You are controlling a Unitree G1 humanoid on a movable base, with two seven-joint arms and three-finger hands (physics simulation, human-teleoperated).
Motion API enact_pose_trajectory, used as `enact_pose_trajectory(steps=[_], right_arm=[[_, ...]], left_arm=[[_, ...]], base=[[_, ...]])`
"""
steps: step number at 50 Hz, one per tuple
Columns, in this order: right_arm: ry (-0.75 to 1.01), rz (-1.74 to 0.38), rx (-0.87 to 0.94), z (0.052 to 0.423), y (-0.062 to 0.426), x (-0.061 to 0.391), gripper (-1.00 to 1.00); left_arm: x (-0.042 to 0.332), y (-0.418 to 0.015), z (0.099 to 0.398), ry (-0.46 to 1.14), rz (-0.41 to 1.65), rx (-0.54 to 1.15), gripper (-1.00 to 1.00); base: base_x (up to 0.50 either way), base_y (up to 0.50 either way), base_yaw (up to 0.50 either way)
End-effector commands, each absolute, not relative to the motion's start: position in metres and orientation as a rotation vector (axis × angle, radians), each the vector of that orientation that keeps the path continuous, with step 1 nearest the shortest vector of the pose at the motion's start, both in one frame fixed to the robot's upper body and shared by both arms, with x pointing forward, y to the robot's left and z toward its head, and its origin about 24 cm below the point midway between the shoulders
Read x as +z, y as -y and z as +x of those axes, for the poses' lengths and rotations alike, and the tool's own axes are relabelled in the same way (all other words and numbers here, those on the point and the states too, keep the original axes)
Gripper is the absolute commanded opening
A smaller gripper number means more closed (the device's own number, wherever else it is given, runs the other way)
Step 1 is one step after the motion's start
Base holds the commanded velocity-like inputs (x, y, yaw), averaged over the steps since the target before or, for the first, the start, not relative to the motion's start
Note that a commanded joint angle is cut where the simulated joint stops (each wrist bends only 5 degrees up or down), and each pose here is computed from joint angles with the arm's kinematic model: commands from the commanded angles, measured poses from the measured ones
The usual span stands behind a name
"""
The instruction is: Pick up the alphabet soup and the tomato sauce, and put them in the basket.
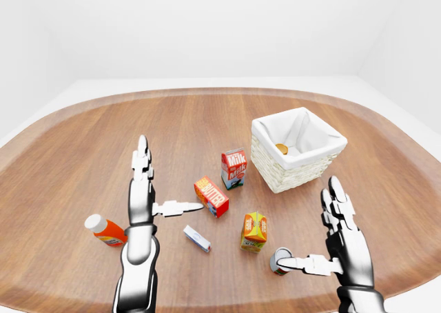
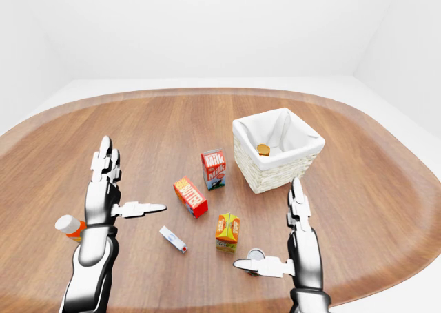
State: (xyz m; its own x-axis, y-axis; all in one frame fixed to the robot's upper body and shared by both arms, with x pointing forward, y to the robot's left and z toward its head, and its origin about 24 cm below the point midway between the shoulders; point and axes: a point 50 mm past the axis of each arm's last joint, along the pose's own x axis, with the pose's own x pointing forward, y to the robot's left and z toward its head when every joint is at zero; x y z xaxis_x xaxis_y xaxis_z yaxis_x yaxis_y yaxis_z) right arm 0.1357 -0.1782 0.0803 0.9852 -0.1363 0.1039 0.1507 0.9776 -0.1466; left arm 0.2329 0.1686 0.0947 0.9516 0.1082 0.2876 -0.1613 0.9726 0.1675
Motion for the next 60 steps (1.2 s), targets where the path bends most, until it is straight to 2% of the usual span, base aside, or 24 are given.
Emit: enact_pose_trajectory(steps=[1,20,60], right_arm=[[0.031,-0.164,-0.144,0.128,0.177,0.070,1.00],[-0.090,-0.186,-0.144,0.117,0.174,0.047,1.00],[-0.186,-0.214,-0.151,0.111,0.177,0.026,1.00]], left_arm=[[0.097,-0.169,0.232,0.289,0.191,0.139,1.00],[0.094,-0.168,0.231,0.280,0.193,0.137,1.00],[0.096,-0.169,0.232,0.285,0.190,0.142,1.00]], base=[[0.00,0.00,0.00],[0.00,0.00,0.00],[0.00,0.00,0.00]])
